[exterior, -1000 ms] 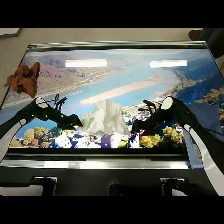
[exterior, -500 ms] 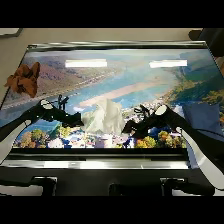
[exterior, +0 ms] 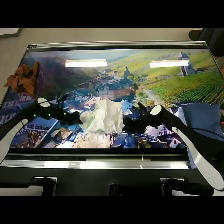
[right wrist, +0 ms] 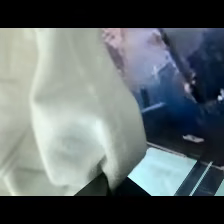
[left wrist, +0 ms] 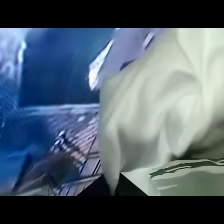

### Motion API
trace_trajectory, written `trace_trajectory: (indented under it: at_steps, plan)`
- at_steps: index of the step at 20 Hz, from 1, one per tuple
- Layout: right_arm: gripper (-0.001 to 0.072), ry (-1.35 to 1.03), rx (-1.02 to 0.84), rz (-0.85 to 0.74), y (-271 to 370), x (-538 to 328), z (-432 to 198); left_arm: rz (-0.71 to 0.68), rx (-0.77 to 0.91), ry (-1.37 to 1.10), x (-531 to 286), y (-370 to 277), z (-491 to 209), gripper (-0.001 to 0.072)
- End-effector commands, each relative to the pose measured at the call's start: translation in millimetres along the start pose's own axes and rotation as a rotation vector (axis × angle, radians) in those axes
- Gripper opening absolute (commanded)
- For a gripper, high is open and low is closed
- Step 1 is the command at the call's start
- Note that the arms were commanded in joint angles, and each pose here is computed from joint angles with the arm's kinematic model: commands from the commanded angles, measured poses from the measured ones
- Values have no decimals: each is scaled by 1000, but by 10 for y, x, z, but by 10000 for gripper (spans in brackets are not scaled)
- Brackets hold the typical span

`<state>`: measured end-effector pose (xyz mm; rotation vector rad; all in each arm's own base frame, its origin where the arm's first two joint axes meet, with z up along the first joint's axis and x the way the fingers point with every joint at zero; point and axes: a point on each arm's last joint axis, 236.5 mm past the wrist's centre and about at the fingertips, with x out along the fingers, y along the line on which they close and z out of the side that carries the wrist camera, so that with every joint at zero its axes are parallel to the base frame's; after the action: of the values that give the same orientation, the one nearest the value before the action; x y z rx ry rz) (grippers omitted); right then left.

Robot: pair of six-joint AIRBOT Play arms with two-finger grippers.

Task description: Fold the shirts.

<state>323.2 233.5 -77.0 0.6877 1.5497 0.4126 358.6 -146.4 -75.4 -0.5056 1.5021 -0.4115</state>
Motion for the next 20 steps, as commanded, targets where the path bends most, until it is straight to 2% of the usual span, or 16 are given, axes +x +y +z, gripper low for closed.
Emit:
trace_trajectory:
  at_steps: [1,4,6,9,11,14,16,18,20]
  plan:
    - [42,-163,-146,-91,-2,-642,350,46,105,-195,-719,-123,459,23]
    - [42,-564,-305,-247,75,-2165,939,87,218,-567,-2195,-483,1003,23]
    - [42,-926,-427,-293,496,-3485,1034,108,321,-857,-3401,-962,1045,23]
    - [42,-1426,-585,-242,1391,-5097,439,101,526,-1287,-4949,-1980,479,23]
    - [42,-1618,-662,-186,1800,-5649,-119,63,630,-1492,-5553,-2496,-62,23]
    - [43,-1767,-722,-157,2016,-6002,-708,34,698,-1676,-6016,-2816,-714,24]
    - [43,-1788,-739,-168,2034,-6045,-903,74,713,-1710,-6097,-2824,-915,23]
    - [43,-1739,-734,-227,1933,-5954,-914,160,697,-1674,-6037,-2690,-931,24]
    - [44,-1589,-680,-298,1681,-5663,-803,240,619,-1559,-5818,-2407,-813,24]
